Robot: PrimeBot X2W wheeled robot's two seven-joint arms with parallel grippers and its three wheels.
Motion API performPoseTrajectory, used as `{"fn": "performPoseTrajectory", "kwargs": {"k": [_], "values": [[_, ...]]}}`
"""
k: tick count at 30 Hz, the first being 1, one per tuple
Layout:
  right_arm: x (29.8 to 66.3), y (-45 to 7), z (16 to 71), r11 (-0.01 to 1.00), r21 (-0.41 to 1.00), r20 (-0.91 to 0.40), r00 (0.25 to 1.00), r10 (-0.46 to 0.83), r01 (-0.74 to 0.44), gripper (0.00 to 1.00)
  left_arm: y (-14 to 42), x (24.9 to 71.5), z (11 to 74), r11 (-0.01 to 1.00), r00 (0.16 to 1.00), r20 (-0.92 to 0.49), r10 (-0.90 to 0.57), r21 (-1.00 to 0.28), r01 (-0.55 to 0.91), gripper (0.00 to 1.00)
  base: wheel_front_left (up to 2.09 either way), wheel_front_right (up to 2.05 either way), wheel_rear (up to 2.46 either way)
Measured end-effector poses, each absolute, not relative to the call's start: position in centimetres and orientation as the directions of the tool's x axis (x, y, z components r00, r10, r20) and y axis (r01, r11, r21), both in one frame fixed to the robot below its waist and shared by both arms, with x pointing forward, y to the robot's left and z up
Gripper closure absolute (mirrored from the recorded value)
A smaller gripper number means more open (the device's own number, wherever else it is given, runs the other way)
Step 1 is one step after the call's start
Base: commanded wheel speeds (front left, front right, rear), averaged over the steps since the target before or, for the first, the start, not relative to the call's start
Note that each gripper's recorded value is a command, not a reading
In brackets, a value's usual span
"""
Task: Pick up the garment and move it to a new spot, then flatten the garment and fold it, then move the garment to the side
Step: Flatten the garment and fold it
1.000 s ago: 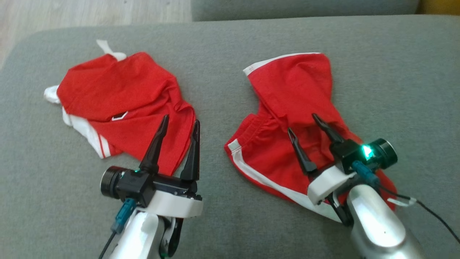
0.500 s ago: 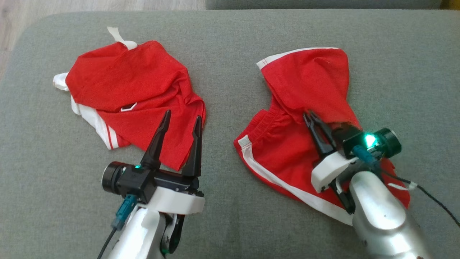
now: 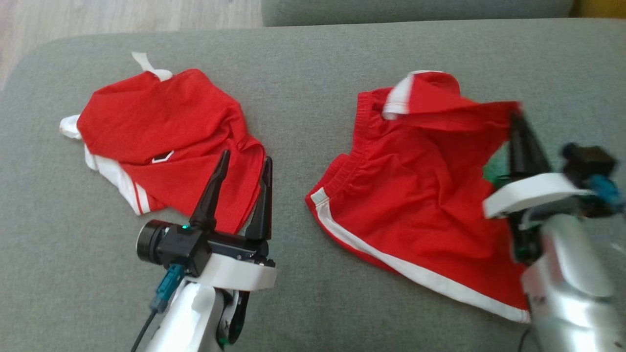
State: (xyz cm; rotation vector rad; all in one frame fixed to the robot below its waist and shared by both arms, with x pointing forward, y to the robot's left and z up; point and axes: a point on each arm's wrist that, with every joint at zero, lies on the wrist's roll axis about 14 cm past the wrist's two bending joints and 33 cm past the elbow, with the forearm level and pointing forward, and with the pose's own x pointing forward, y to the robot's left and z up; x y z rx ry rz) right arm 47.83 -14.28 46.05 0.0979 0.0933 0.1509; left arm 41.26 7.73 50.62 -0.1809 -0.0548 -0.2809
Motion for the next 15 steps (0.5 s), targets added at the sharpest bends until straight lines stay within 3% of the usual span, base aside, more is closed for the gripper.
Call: {"fn": "performPoseTrajectory", "kwargs": {"k": [5, 10, 11, 15], "values": [[47.8, -20.4, 45.4, 0.959, 0.269, -0.121, 0.991, -0.056, 0.087, 1.00, 7.4, 41.3, 50.6, 0.942, 0.957, 0.080, -0.279, -0.171, 0.289, 0.00, 0.00, 0.00, 0.00], [46.5, -24.9, 42.9, 0.893, 0.347, -0.209, 0.952, -0.223, 0.286, 1.00, 7.4, 41.3, 50.5, 0.941, 0.957, 0.077, -0.281, -0.171, 0.291, 0.00, 0.00, 0.00, 0.00], [46.0, -25.8, 42.1, 0.879, 0.349, -0.237, 0.938, -0.253, 0.325, 0.00, 7.4, 41.3, 50.5, 0.942, 0.956, 0.077, -0.282, -0.169, 0.291, 0.00, 0.00, 0.00, 0.00], [44.5, -28.0, 40.4, 0.843, 0.332, -0.297, 0.895, -0.332, 0.423, 0.00, 7.5, 41.1, 50.5, 0.943, 0.957, 0.075, -0.281, -0.163, 0.289, 0.00, 0.00, 0.00, 0.00]]}}
